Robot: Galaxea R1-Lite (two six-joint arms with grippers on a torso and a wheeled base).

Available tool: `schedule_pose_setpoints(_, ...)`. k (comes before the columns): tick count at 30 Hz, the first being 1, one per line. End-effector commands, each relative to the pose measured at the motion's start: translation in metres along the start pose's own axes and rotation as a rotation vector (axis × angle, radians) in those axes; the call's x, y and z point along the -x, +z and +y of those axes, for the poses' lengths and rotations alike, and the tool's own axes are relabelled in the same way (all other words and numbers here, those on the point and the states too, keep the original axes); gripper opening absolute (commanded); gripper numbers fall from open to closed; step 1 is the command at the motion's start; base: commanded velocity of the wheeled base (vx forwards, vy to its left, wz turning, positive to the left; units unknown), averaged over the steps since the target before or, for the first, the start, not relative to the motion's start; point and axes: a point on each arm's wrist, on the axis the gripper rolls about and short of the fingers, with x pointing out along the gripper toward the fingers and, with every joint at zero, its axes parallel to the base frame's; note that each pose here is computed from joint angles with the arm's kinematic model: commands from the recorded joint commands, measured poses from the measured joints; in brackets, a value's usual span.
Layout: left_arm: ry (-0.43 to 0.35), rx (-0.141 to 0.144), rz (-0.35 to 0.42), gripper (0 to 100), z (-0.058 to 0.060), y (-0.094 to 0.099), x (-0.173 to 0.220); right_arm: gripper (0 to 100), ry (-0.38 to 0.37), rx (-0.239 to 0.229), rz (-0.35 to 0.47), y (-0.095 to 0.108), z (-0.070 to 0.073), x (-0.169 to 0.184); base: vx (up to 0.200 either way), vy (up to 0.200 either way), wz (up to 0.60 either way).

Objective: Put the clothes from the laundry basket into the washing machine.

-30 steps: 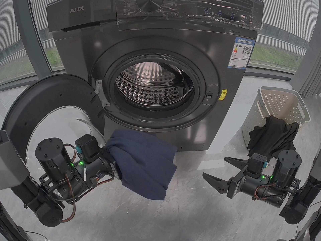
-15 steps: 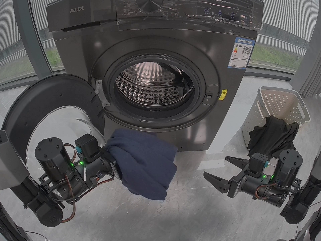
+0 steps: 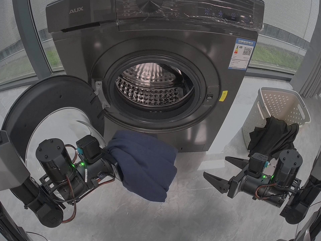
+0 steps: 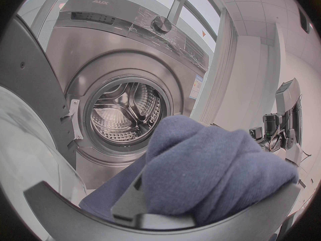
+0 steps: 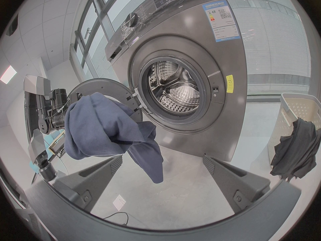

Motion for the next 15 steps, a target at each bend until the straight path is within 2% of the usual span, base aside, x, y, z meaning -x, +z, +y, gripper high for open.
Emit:
schedule_pose_setpoints(1, 0.001, 0.0, -0.002, 0, 0.0005, -0.0009, -0.002, 100, 0.001, 0.0, 0.001, -0.0002, 0.0002, -0.0001, 0.2, 0.0, 0.0)
schedule_pose_setpoints(14, -0.013, 0.003, 0.02, 0, -0.0033, -0.0073, -0.0049, 100, 0.003, -0.001, 0.004, -0.001, 0.0008, -0.0005, 0.2, 0.0, 0.0)
schedule_pose_setpoints(15, -0.013, 0.003, 0.02, 0, -0.0033, -0.0073, -0.0049, 100, 0.003, -0.001, 0.004, -0.001, 0.0008, -0.0005, 0.0, 0.0, 0.0)
